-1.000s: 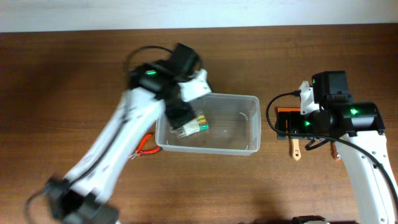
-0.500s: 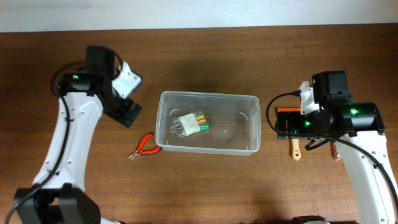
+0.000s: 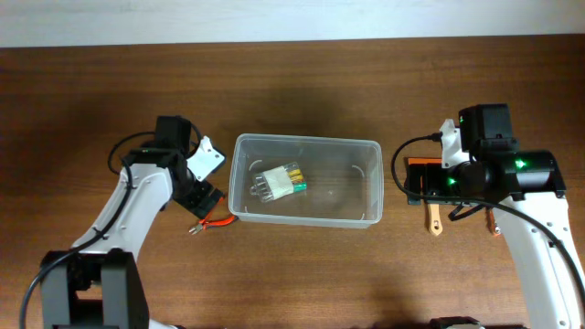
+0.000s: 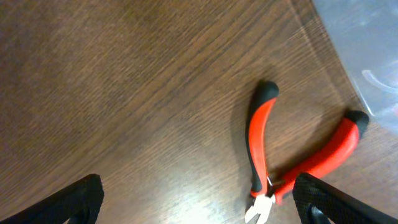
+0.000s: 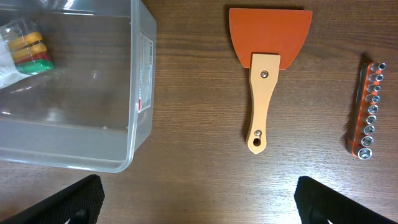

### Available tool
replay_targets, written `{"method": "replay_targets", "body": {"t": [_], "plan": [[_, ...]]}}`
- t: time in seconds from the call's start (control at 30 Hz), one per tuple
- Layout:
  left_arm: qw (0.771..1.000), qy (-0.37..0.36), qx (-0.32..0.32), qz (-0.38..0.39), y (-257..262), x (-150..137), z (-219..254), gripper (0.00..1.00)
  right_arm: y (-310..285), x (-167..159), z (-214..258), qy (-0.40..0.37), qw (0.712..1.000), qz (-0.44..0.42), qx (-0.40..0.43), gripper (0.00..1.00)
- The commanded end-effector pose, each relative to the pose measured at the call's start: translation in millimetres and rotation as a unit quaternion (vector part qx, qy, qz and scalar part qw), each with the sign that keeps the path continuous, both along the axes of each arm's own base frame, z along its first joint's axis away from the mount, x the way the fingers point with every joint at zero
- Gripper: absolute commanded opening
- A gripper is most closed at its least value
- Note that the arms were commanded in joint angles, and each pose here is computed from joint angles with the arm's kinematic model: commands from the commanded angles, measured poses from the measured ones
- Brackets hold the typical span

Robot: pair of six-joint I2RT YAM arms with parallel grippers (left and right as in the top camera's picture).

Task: Pack container
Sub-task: 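Lower left gripper onto the red pliers handle and grasp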

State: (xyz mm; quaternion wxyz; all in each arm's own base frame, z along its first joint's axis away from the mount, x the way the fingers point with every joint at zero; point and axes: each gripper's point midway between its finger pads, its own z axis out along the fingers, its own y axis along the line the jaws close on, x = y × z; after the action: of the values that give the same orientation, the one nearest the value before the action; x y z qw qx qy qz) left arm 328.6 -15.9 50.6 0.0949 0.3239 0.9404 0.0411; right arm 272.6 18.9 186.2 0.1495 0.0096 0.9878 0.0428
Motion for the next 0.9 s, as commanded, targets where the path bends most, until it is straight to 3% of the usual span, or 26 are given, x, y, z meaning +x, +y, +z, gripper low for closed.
{"method": "replay_targets", "body": {"t": [0.0,0.83,0.87], "plan": [[1.000,0.008,-0.011,-0.012,-4.5,-7.7,-13.8,0.99,-2.2,3.4,5.2,-0.008,1.000,-0.004,-0.004,0.99],[0.997,0.076,-0.023,-0.014,-9.0,-29.2,-61.1,1.00,-2.3,2.4,4.9,-0.006,1.000,-0.004,-0.004,0.99],[0.997,0.078,-0.023,-0.014,-8.9,-29.8,-62.5,0.94,-2.3,1.7,4.7,-0.004,1.000,-0.004,-0.004,0.99]]}}
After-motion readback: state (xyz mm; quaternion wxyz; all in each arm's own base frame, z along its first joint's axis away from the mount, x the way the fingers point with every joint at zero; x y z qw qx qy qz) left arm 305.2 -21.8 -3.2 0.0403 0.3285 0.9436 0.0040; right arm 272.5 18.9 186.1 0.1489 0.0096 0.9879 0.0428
